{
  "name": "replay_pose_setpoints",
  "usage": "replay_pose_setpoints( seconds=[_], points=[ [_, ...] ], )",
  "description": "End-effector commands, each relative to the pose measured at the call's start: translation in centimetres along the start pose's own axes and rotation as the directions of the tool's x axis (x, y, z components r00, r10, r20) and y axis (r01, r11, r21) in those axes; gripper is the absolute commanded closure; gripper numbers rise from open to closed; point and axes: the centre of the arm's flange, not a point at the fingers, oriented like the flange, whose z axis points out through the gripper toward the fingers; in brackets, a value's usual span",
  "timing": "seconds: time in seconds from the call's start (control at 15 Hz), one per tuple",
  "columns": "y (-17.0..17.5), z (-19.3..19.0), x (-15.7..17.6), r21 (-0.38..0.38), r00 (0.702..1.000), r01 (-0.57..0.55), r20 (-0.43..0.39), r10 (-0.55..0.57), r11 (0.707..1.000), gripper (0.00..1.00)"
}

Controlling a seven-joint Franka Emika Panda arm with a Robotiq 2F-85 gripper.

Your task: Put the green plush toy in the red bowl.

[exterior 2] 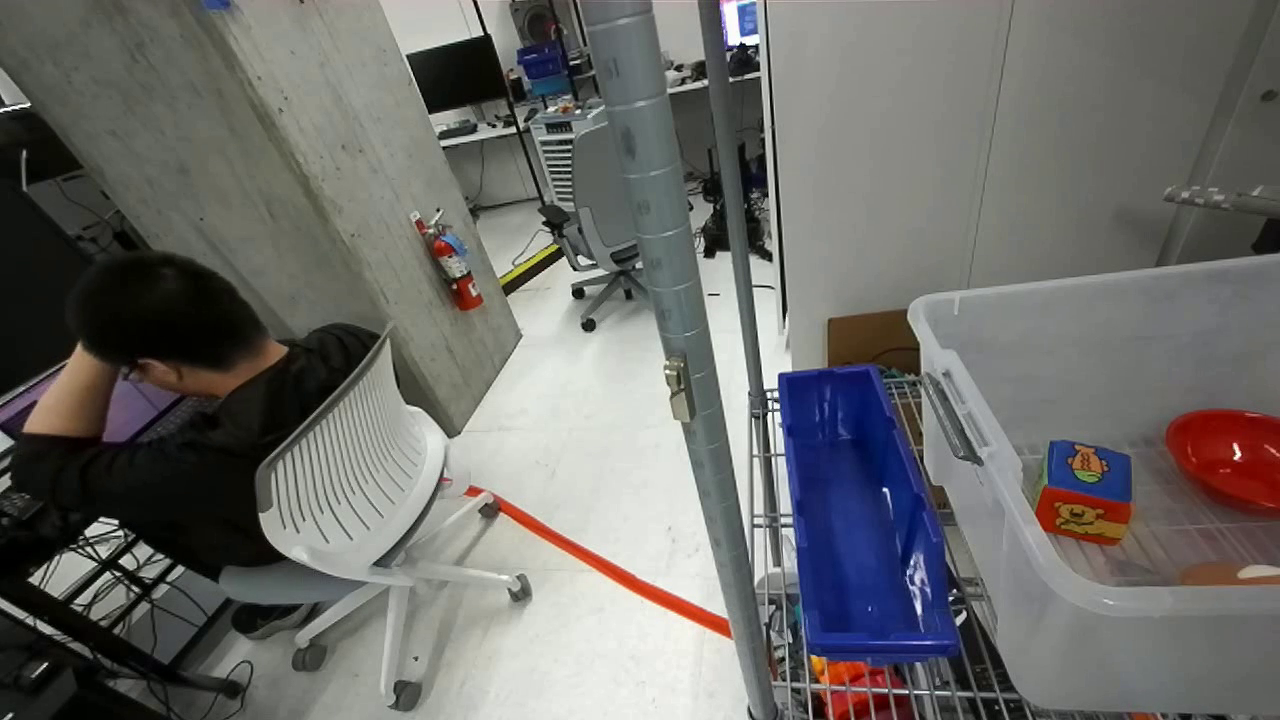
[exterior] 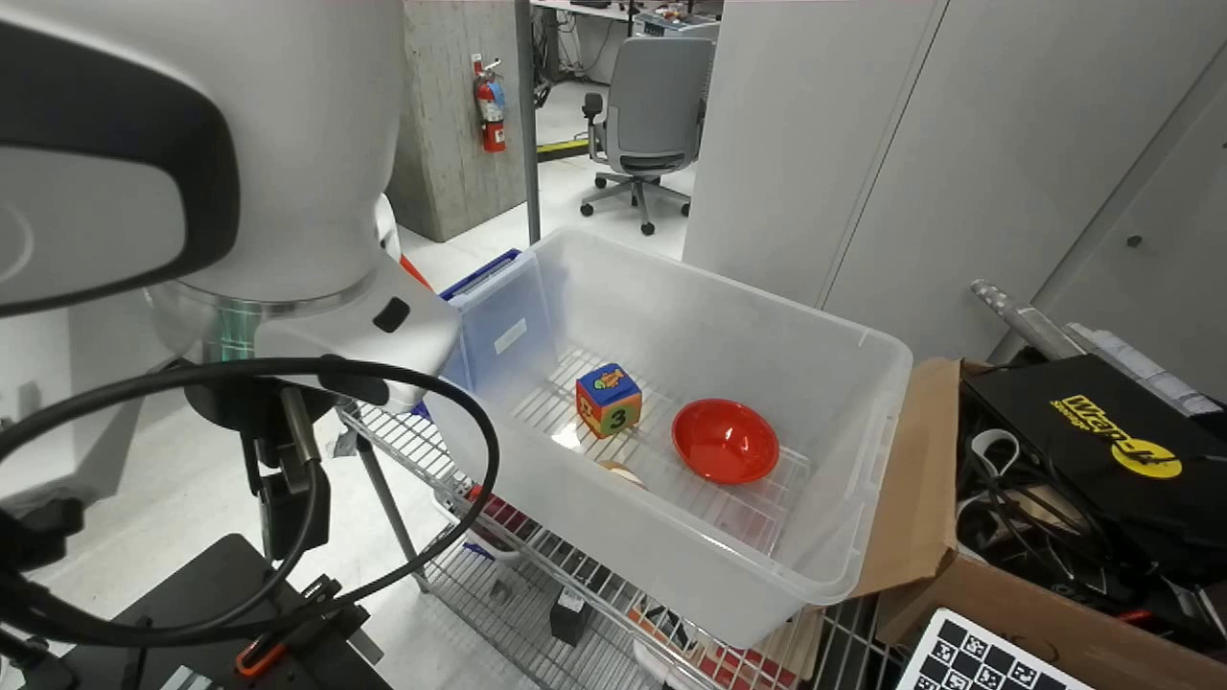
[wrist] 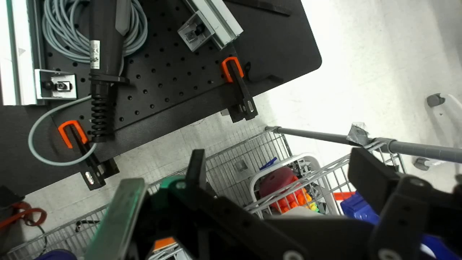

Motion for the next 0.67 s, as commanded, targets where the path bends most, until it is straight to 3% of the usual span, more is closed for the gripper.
replay_pose_setpoints(
  seconds=[0.0,0.07,0.27,0.6],
  points=[
    [0.0,0.0,0.0,0.000,1.000,0.000,0.000,0.000,1.000,0.00],
    [-0.3,-0.7,0.7,0.006,1.000,-0.018,0.013,0.018,1.000,0.00],
    [-1.1,-3.7,3.0,0.054,0.998,-0.013,-0.064,0.016,0.998,0.00],
    [-3.2,-8.1,8.3,0.097,0.966,0.003,-0.256,0.022,0.995,0.00]
  ],
)
